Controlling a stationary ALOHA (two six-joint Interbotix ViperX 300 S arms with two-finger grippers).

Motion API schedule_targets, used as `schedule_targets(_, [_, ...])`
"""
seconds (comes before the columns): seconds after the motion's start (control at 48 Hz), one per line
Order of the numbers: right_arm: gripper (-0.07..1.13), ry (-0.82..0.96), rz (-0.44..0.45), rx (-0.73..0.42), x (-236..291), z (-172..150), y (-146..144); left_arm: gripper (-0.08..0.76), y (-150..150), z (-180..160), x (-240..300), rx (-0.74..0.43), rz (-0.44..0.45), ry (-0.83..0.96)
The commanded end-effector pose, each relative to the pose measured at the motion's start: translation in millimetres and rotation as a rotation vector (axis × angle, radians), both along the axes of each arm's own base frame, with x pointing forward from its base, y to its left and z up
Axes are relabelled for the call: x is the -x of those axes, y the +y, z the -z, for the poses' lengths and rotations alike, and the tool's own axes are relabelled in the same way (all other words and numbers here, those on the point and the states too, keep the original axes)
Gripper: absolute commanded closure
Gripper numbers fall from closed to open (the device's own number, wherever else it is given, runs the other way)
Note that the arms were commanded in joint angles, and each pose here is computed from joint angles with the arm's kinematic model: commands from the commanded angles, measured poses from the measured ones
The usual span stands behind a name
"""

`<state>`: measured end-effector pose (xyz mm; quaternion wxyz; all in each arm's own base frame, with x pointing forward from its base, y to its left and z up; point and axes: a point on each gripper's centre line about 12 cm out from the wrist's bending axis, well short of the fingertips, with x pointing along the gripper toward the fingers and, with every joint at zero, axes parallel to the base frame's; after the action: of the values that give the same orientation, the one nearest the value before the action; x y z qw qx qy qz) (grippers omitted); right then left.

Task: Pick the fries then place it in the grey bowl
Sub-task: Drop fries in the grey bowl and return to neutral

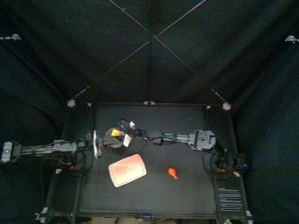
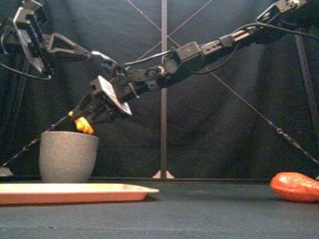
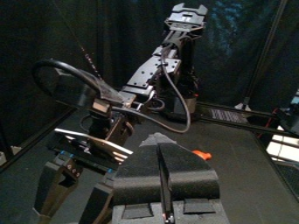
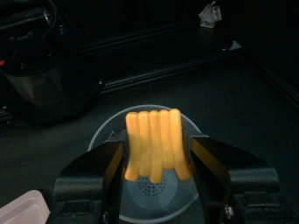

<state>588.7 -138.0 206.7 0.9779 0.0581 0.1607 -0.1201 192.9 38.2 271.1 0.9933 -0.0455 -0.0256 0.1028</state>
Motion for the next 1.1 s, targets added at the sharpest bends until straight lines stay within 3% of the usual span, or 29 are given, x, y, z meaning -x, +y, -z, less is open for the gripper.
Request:
schedule_targets(0.021, [0.17,-0.039,-0.006,0.009,-5,-28,2,0.691,1,-8,-2,-0.009,-0.002,-0.022])
schedule_targets(0.146, [0.03,-0.029,-0.014,0.01,-7,-26,5,0.691,1,-8,-2,-0.009,-0.002,-0.022])
schedule_targets(0.5, [0.04,-0.083,-0.056,0.081,14,-46,26,0.691,0,-6,-1,-0.009,-0.001,-0.015])
schedule_targets(1.104, [0.04,-0.429,-0.057,0.167,155,-64,57,0.691,-2,-10,4,-0.041,0.007,-0.035])
